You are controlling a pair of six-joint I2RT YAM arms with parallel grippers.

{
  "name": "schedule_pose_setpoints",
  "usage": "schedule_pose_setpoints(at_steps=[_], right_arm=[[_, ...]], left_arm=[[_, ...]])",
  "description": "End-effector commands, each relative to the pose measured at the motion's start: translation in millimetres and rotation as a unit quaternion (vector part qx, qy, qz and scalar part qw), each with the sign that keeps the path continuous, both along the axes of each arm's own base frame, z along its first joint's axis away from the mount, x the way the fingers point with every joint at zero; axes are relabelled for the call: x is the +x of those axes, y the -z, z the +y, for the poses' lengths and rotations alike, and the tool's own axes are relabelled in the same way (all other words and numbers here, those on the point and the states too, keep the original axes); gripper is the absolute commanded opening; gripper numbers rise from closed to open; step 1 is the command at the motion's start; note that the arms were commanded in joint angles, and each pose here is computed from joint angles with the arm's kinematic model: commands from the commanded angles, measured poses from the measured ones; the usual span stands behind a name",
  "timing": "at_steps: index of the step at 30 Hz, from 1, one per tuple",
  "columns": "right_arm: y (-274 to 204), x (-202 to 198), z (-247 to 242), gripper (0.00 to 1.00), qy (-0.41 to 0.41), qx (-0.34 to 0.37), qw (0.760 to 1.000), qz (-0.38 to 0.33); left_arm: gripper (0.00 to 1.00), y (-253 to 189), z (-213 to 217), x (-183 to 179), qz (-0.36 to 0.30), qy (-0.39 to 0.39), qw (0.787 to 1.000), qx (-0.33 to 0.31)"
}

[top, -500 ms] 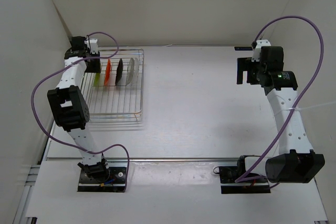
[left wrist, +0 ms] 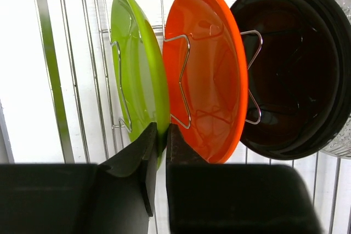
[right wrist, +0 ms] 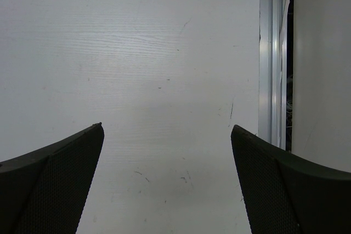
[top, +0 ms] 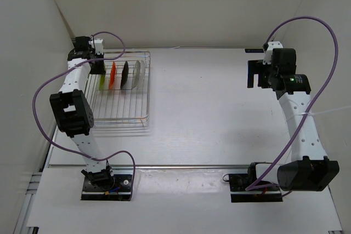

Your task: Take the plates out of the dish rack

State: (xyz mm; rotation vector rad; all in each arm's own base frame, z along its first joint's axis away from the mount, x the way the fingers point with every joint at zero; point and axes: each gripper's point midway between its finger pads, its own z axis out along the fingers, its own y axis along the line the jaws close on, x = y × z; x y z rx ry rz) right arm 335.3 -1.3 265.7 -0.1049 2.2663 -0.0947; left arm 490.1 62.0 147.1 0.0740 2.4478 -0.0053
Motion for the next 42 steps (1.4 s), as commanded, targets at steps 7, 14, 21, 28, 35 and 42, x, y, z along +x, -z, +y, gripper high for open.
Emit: schedule_pose_setpoints(at_steps=[7,14,21,28,35,42], right_arm=[[-8.4,4.5,-1.6,1.0,0.002,-0.005,1.0,-0.024],[-8.4,4.5,-1.6,1.0,0.002,-0.005,1.0,-0.024],[-12.1,5.2,-1.6,1.0,0.002,-0.004,1.0,-0.029],[-17.4,8.3,-1.1,1.0,0.004,-0.001,1.0,-0.028],[-58.9,9.1,22.8,1.0,-0.044,0.055,0.995,-0.063],[-123.9,-12.2,91.2,1.0,-0.225,0.173,0.954,-0.097]], left_arm=[[0.11,-29.7,-3.5,4.3,-0.029,0.002,1.0,-0.002],[0.11,-98.9,-5.0,2.7,-0.097,-0.005,0.995,0.011],[0.11,-175.5,-27.4,-13.9,-0.164,0.022,0.986,0.007],[0.11,-213.6,-90.7,-48.1,-0.197,0.133,0.971,0.017],[0.11,-194.2,-167.0,-81.1,-0.193,0.239,0.94,0.147],[0.11,-179.1,-250.9,-133.1,-0.244,0.302,0.832,0.397]])
